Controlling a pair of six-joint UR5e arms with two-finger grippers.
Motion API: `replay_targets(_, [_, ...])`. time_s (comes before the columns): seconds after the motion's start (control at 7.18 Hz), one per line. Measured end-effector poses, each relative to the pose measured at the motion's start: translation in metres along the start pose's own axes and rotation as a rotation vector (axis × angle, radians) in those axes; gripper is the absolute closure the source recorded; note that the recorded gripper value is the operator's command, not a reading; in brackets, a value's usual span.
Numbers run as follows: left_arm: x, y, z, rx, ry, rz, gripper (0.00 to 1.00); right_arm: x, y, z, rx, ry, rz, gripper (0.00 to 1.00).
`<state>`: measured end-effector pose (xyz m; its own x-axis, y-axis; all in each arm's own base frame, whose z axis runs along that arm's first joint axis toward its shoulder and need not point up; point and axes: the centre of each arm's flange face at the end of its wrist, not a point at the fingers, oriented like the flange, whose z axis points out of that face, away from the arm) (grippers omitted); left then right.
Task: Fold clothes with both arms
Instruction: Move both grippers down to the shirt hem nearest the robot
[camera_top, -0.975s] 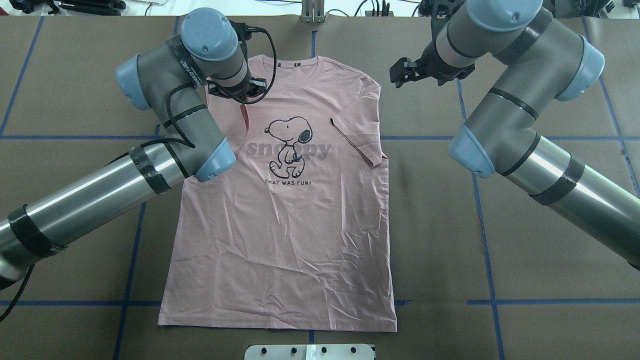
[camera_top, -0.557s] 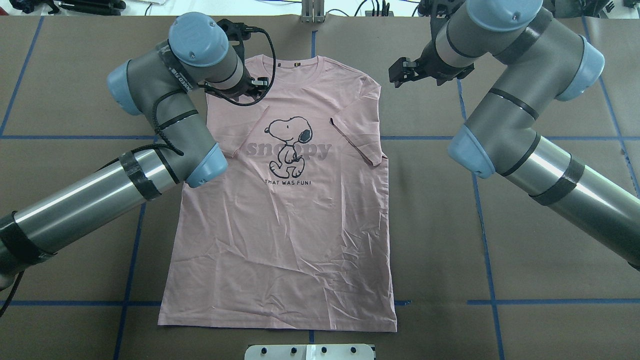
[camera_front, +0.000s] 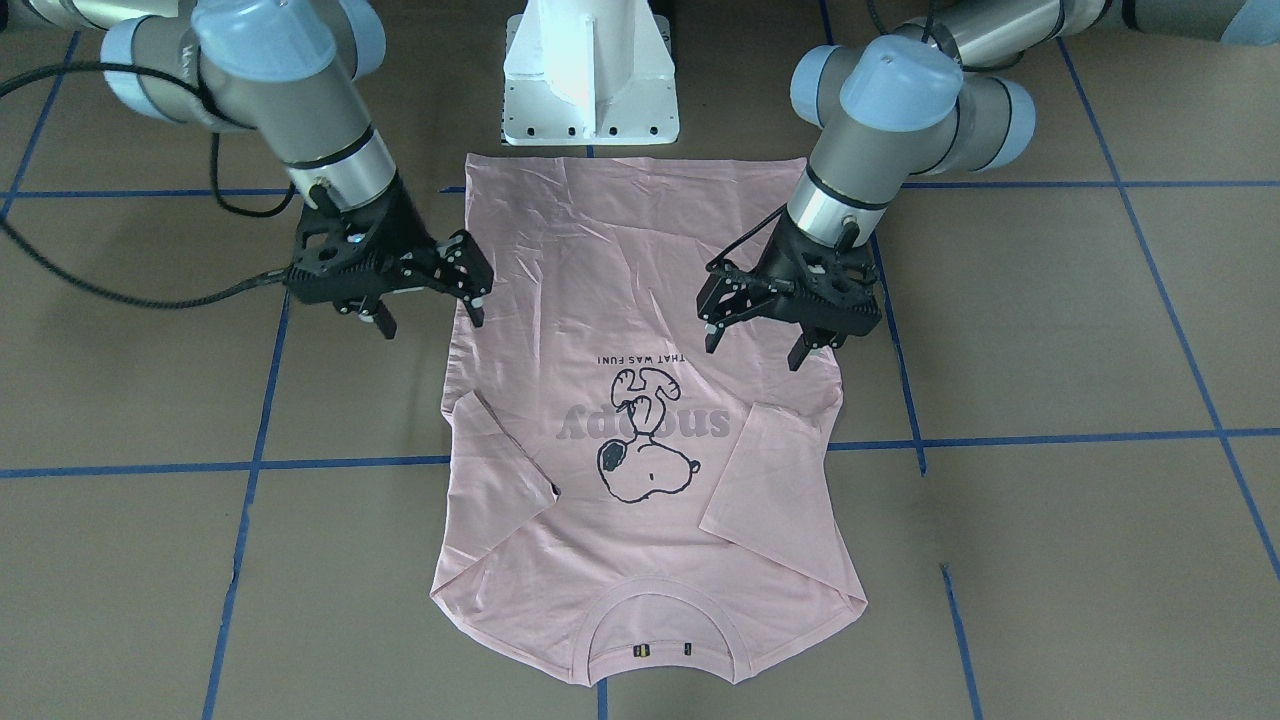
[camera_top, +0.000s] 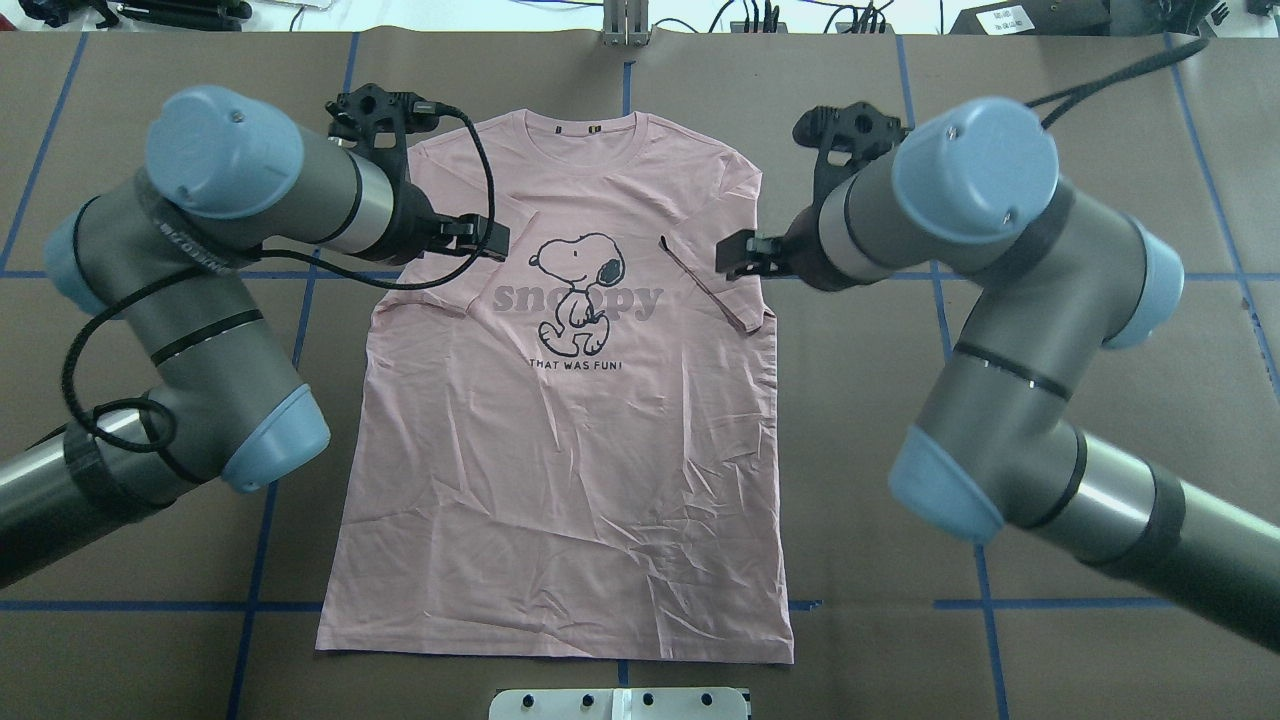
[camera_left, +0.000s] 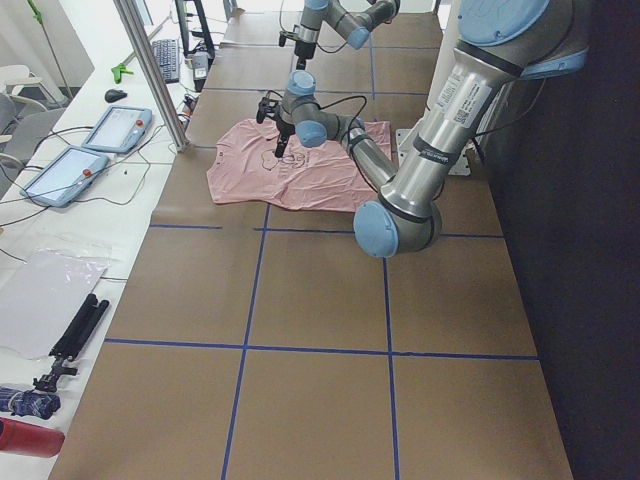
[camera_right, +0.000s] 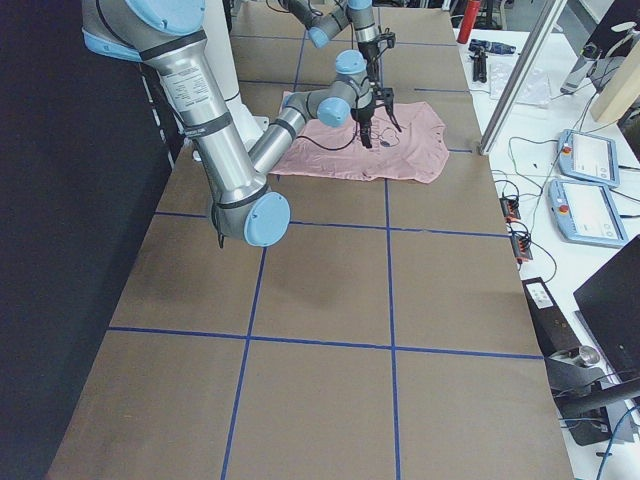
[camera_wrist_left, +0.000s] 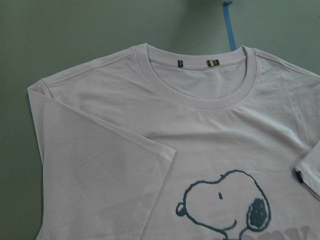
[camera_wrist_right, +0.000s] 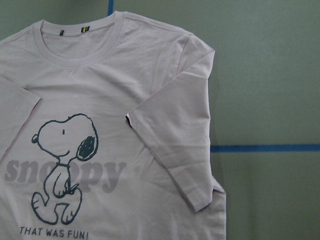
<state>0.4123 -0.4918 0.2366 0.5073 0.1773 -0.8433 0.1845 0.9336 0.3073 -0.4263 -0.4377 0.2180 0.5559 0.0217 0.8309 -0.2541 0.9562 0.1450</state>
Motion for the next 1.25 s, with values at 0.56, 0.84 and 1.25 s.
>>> replay_targets(0.56, [-0.001,0.119,-0.053,-0.064,0.072,-0.084,0.0,-0.036,0.223,-0.019,0.021,0.04,0.202,0.09])
replay_targets(0.84, [0.001,0.192,-0.037,-0.117,0.027,-0.182,0.22,-0.029,0.28,-0.02,0.027,0.026,0.241,0.12])
replay_targets(1.25, [-0.021,0.293,-0.015,-0.162,-0.058,-0.311,0.37,0.005,0.307,-0.013,0.027,-0.014,0.258,0.12])
